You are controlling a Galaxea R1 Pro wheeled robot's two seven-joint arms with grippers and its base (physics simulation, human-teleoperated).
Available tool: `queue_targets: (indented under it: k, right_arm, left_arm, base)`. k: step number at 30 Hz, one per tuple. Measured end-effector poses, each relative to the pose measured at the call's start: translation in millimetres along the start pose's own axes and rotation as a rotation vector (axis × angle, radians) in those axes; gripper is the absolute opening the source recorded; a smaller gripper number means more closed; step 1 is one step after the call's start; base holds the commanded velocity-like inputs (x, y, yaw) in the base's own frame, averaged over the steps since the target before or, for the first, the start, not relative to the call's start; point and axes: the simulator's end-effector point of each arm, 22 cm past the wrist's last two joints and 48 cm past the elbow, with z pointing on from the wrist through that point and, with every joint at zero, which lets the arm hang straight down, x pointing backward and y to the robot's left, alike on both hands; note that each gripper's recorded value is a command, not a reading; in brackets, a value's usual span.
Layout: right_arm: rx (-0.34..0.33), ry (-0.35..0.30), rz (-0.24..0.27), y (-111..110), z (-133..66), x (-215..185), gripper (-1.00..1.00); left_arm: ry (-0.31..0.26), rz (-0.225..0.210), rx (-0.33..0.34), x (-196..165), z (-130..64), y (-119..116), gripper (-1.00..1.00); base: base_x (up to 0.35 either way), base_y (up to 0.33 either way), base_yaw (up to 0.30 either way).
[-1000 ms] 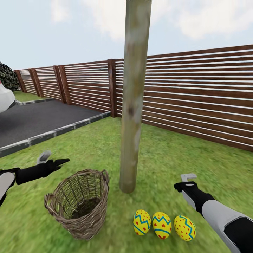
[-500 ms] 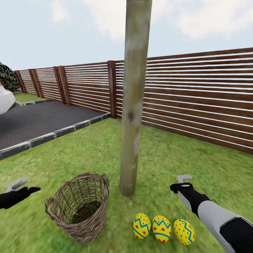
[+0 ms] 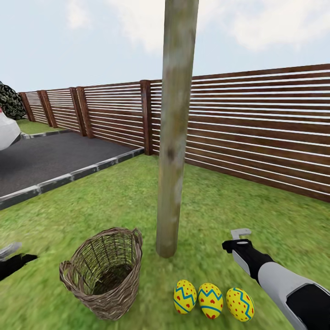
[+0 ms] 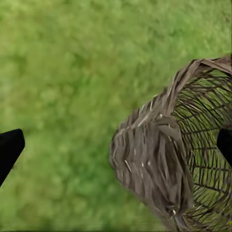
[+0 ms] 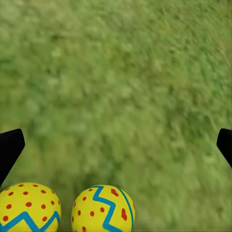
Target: Take the three Easter eggs out of the wicker basket on the lawn in the garden, then place them on the lawn next to a single tree (choose any tree) so that all three eggs are next to the same tree and none are left in the basket.
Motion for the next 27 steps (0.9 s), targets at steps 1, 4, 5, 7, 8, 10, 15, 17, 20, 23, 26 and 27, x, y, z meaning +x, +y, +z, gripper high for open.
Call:
queue_targets:
  k: [1, 4, 5, 7, 8, 10, 15, 17, 20, 23, 26, 27]
  right_arm:
    - [0.000, 0.001, 0.000, 0.0, 0.0, 0.4, 1.00]
    - [0.001, 0.003, 0.001, -0.6, 0.3, 2.5, 1.00]
    - [0.001, 0.004, 0.002, -0.7, 0.3, 3.2, 1.00]
    - [0.002, 0.008, 0.002, -1.2, 0.6, 6.3, 1.00]
    - [0.002, 0.012, 0.001, -1.3, 0.8, 9.3, 1.00]
    - [0.004, 0.023, -0.002, -1.6, 1.2, 17.1, 1.00]
    - [0.006, 0.043, -0.011, -2.4, 1.8, 33.1, 1.00]
    - [0.006, 0.051, -0.014, -2.1, 1.9, 39.1, 1.00]
    - [0.004, 0.059, -0.020, 0.1, 1.8, 54.8, 1.00]
    - [0.002, 0.049, -0.016, 1.6, 1.7, 61.2, 1.00]
    - [0.001, 0.048, -0.016, 2.4, 1.5, 67.2, 1.00]
    - [0.000, 0.052, -0.018, 2.8, 1.4, 70.8, 1.00]
  left_arm:
    - [-0.010, -0.005, -0.019, -1.0, -1.1, 11.2, 1.00]
    - [-0.023, -0.033, -0.084, 10.7, 0.2, 49.3, 1.00]
    - [-0.026, -0.039, -0.099, 14.7, 1.0, 57.2, 1.00]
    - [-0.039, -0.048, -0.142, 26.4, 2.5, 80.0, 1.00]
    - [-0.043, -0.050, -0.156, 30.7, 3.1, 86.8, 1.00]
    - [-0.041, -0.035, -0.180, 40.6, 5.3, 96.3, 1.00]
    - [0.024, 0.067, -0.206, 79.2, 19.8, 97.0, 1.00]
    - [0.032, 0.088, -0.206, 88.8, 24.5, 94.8, 1.00]
    - [0.043, 0.101, -0.208, 108.4, 32.1, 92.7, 1.00]
    - [0.036, 0.121, -0.181, 115.3, 37.1, 85.0, 1.00]
    - [0.043, 0.130, -0.138, 121.7, 39.0, 77.0, 1.00]
    - [0.048, 0.130, -0.126, 124.2, 39.1, 75.5, 1.00]
  base:
    - [0.000, 0.000, 0.000]
    - [0.000, 0.000, 0.000]
    - [0.000, 0.000, 0.000]
    - [0.000, 0.000, 0.000]
    - [0.000, 0.000, 0.000]
    - [0.000, 0.000, 0.000]
    - [0.000, 0.000, 0.000]
    - [0.000, 0.000, 0.000]
    - [0.000, 0.000, 0.000]
    - [0.000, 0.000, 0.000]
    - [0.000, 0.000, 0.000]
    - [0.000, 0.000, 0.000]
